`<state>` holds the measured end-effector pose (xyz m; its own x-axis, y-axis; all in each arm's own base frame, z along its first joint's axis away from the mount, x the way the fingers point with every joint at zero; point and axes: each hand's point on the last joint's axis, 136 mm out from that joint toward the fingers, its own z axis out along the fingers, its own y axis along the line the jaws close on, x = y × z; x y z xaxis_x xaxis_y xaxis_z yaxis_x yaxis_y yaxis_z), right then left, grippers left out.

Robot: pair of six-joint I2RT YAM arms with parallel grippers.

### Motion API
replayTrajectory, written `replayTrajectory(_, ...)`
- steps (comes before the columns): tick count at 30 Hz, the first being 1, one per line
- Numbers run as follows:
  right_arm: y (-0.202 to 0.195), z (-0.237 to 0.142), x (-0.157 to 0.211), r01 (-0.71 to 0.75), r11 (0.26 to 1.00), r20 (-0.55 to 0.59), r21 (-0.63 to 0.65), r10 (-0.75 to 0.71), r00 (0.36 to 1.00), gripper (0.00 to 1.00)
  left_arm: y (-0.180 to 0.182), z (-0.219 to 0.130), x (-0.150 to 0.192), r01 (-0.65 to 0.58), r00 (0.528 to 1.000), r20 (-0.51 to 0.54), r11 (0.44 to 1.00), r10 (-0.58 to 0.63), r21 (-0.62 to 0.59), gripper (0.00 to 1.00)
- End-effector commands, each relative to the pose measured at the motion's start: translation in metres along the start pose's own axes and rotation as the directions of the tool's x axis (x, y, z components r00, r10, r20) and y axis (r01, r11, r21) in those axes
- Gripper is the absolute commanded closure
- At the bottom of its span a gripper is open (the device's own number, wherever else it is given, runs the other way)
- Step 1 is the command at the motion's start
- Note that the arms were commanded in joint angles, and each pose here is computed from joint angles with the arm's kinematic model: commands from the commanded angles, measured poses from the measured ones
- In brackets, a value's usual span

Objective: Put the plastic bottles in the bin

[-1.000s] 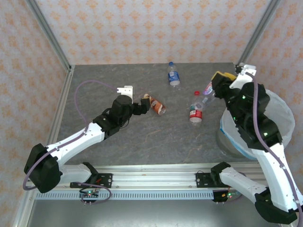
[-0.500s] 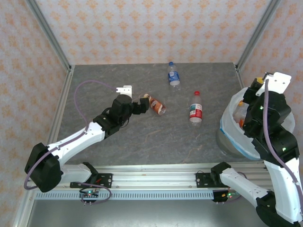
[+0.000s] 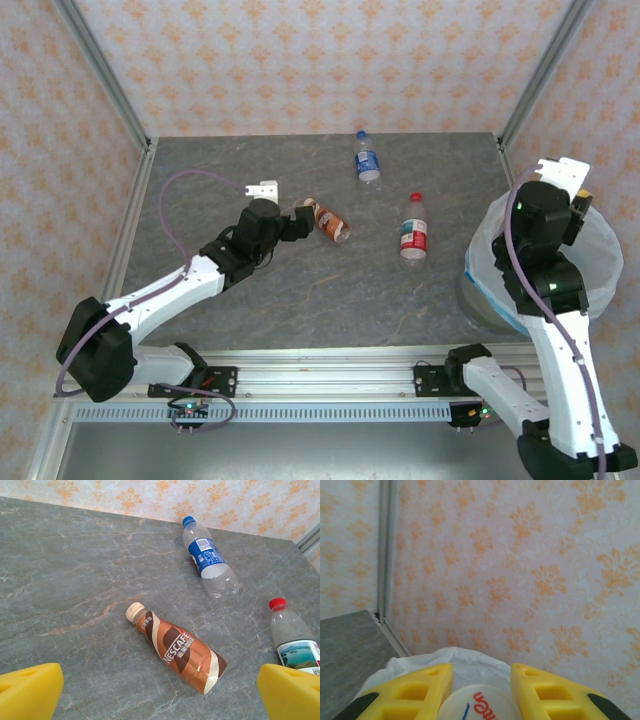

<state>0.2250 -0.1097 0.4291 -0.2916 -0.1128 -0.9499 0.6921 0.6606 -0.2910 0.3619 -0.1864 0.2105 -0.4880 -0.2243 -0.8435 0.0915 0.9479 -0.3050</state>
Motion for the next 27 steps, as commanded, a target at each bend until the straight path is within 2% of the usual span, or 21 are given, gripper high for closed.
replayTrajectory(1,0.002,0.013,0.010,-0.062,0.998,-0.026,-0.001,0.062,0.998,1.00,0.008,0.000,-0.003,0.024,1.000,0.001,0.999,-0.024,-0.031,0.00)
replayTrajectory(9,-0.036,0.041,0.030,0.023,0.976,-0.097,0.217,-0.002,0.995,1.00,0.014,0.000,-0.003,0.032,0.999,-0.004,0.998,-0.032,-0.048,0.00)
replayTrajectory(16,-0.027,0.061,0.063,0.096,0.964,-0.167,0.249,-0.055,0.984,0.93,0.017,0.002,-0.001,0.057,0.998,-0.005,0.997,-0.057,-0.054,0.00)
replayTrajectory(17,-0.026,0.064,0.069,0.104,0.961,-0.178,0.256,-0.059,0.982,0.88,0.017,0.002,0.000,0.060,0.998,-0.007,0.997,-0.060,-0.053,0.00)
replayTrajectory(20,-0.018,0.066,0.084,0.106,0.968,-0.234,0.229,-0.051,0.971,0.60,0.020,0.002,0.002,0.062,0.998,-0.009,0.996,-0.063,-0.061,0.00)
replayTrajectory(21,-0.015,0.064,0.087,0.081,0.975,-0.250,0.208,-0.028,0.968,0.53,0.022,0.002,0.002,0.063,0.998,-0.009,0.996,-0.063,-0.067,0.00)
replayTrajectory(24,-0.015,0.059,0.088,0.026,0.982,-0.256,0.189,0.023,0.967,0.38,0.027,0.003,0.004,0.070,0.997,-0.015,0.994,-0.072,-0.078,0.00)
replayTrajectory(27,-0.016,0.055,0.085,-0.004,0.985,-0.252,0.174,0.049,0.967,0.29,0.029,0.005,0.006,0.076,0.997,-0.022,0.994,-0.078,-0.079,0.00)
